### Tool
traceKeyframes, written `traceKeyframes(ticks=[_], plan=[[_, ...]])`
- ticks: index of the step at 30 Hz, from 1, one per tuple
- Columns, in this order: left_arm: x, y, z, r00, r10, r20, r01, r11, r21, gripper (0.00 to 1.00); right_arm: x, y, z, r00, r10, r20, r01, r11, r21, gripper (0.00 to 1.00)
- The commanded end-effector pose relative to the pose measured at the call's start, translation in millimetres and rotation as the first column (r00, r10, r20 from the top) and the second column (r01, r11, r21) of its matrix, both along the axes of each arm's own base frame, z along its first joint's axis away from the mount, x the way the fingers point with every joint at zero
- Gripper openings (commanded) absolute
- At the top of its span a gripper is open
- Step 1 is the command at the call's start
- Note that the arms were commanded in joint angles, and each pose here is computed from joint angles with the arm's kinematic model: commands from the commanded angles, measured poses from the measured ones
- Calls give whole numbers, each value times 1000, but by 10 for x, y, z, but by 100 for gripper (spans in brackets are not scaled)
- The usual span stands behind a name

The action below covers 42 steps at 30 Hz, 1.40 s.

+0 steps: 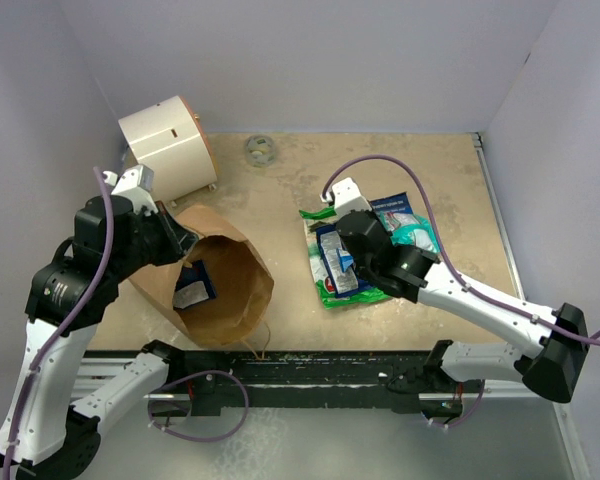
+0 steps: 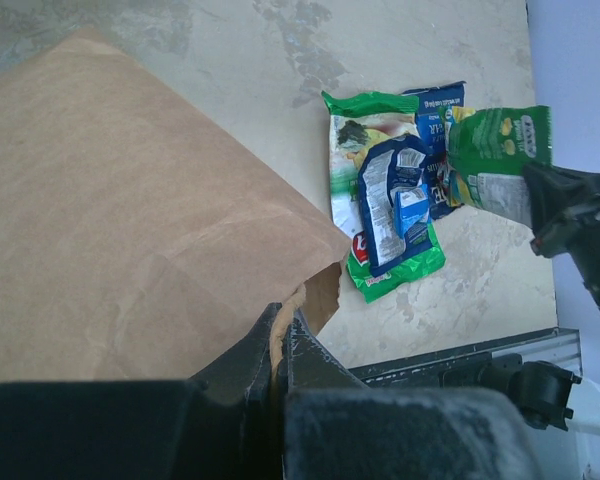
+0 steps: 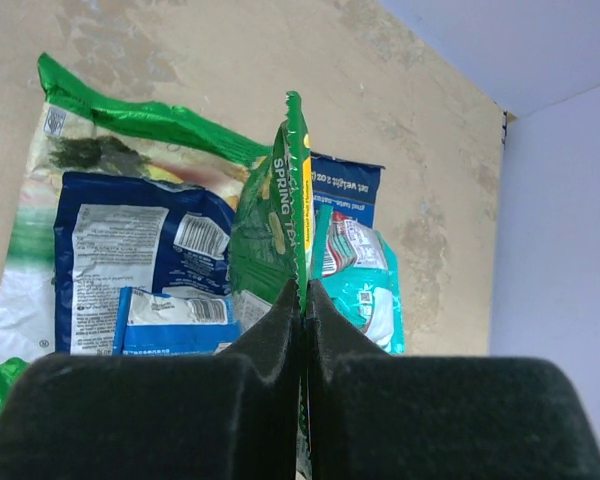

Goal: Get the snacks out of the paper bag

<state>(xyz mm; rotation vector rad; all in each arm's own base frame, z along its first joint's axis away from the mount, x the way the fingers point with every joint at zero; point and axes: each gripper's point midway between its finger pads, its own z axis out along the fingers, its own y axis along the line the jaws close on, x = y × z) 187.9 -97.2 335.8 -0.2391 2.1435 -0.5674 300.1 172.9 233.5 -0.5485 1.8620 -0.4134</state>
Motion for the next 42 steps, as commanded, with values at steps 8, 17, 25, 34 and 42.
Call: traceKeyframes(ticks=[8,17,25,34,42], plan=[[81,-207,121,997,-71,25,72,995,-69,0,255,412,-94,998,66,11,-66,998,22,0],[99,-277,156,996,-81,22,83,991,-110,0,396,850,-633,989,126,-78,-121,990,75,0],[93,-283,148,997,-80,24,82,989,-119,0,463,1051,-1082,979,147,-141,-138,988,70,0],[222,-465,111,992,-126,23,128,976,-177,0,384,993,-1127,976,134,-170,-119,989,93,18],[243,-506,22,988,-151,9,151,974,-169,0,127,910,-663,951,269,-155,-247,958,148,64]])
